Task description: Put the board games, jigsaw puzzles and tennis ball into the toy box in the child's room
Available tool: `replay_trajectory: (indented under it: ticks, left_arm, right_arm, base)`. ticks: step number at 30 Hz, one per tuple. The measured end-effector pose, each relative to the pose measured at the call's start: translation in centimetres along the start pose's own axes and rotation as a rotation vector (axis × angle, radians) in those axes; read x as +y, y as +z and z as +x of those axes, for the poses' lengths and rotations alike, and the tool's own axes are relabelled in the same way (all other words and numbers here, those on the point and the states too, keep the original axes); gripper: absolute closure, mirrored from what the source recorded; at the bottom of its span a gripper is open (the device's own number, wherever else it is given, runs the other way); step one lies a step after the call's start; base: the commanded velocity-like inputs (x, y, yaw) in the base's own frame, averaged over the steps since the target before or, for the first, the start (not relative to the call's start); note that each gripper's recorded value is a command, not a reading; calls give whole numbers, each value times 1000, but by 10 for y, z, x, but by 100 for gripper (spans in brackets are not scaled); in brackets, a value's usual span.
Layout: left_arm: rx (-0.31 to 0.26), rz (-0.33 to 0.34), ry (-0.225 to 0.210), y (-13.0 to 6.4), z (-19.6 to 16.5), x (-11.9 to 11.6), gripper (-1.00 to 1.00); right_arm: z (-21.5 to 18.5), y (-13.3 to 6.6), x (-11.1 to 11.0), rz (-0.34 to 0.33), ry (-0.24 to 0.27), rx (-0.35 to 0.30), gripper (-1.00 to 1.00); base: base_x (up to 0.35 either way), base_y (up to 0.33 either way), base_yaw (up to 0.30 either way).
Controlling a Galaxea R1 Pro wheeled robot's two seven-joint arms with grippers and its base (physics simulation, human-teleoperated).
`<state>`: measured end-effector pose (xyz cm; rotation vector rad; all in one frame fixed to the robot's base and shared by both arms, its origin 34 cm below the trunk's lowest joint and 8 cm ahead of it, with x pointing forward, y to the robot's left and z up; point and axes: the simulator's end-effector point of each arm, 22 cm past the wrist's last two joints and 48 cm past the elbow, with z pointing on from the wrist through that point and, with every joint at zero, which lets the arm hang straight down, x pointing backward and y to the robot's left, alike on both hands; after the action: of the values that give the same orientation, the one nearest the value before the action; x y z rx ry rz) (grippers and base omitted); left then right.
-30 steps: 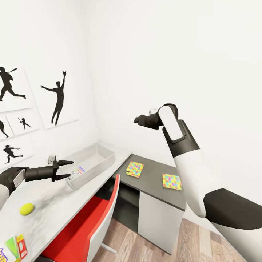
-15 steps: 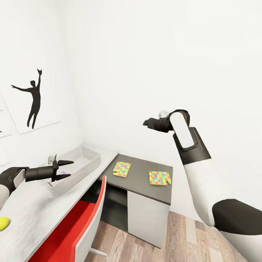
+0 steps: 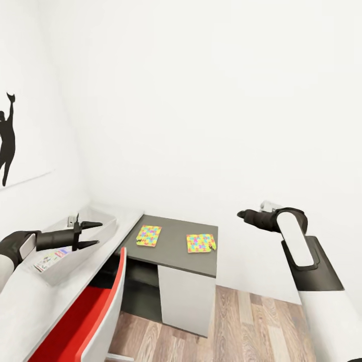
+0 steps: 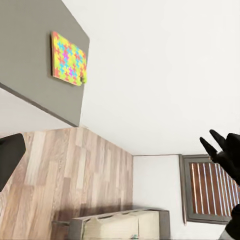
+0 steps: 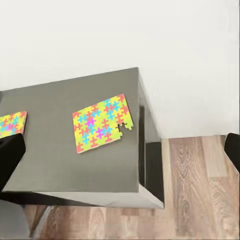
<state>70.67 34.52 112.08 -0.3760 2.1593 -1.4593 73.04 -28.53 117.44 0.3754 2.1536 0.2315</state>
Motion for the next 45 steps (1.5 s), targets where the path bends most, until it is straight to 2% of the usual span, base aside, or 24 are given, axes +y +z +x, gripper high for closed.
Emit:
replay_trajectory:
  ticks: [1, 3, 4, 7, 11, 13, 15, 19, 21, 24, 28, 33, 37, 39, 42, 45]
  left_arm:
    - [0, 0, 0, 0, 0, 0, -100]
    - [2, 0, -1, 1, 1, 1, -100]
    - [2, 1, -1, 2, 2, 1, -100]
    - [1, -1, 26, 5, 4, 4, -100]
    - [5, -12, 49, 8, 13, 16, -100]
    - [15, -7, 63, 17, 20, 18, -100]
    - [18, -5, 78, 22, 24, 20, -100]
    - [22, -12, 102, 26, 34, 32, -100]
    - [23, -16, 110, 27, 39, 37, -100]
    - [27, -24, 121, 27, 47, 47, -100]
    - [39, -36, 141, 31, 59, 60, -100]
    - [54, -33, 153, 34, 69, 66, -100]
    - [65, 53, 167, 35, 75, 48, -100]
    - [68, 102, 190, 38, 78, 37, -100]
    - [76, 143, 213, 47, 84, 28, -100]
    - [85, 155, 220, 51, 87, 25, -100]
  right_arm:
    - [13, 3, -9, 12, 8, 20, -100]
    - [58, 11, -43, 62, 43, 88, -100]
    - [68, 13, -52, 75, 59, 103, -100]
    - [122, 16, -99, 151, 139, 155, -100]
    - [180, 15, -133, 219, 196, 197, -100]
    - [214, 14, -154, 268, 237, 210, -100]
    - [240, 12, -162, 289, 244, 229, -100]
    - [292, 5, -173, 325, 226, 280, -100]
    - [307, 4, -181, 347, 232, 277, -100]
    - [319, 7, -182, 353, 240, 259, -100]
    - [331, 11, -174, 333, 219, 257, -100]
    - [355, 13, -183, 360, 209, 295, -100]
    - [373, 14, -196, 397, 219, 308, -100]
    - [378, 14, -200, 408, 222, 310, -100]
    - [385, 13, -205, 423, 223, 321, -100]
    - [392, 12, -208, 434, 228, 331, -100]
  base:
    - [0, 0, -285]
    - [0, 0, -285]
    - [0, 0, -285]
    - [0, 0, -285]
    - [0, 0, -285]
    - [0, 0, -285]
    - [0, 0, -285]
    - [0, 0, -285]
    - [0, 0, -285]
    - [0, 0, -285]
    - [0, 0, -285]
    - [0, 0, -285]
    - [0, 0, -285]
    - [0, 0, -285]
    - [0, 0, -285]
    - [0, 0, -285]
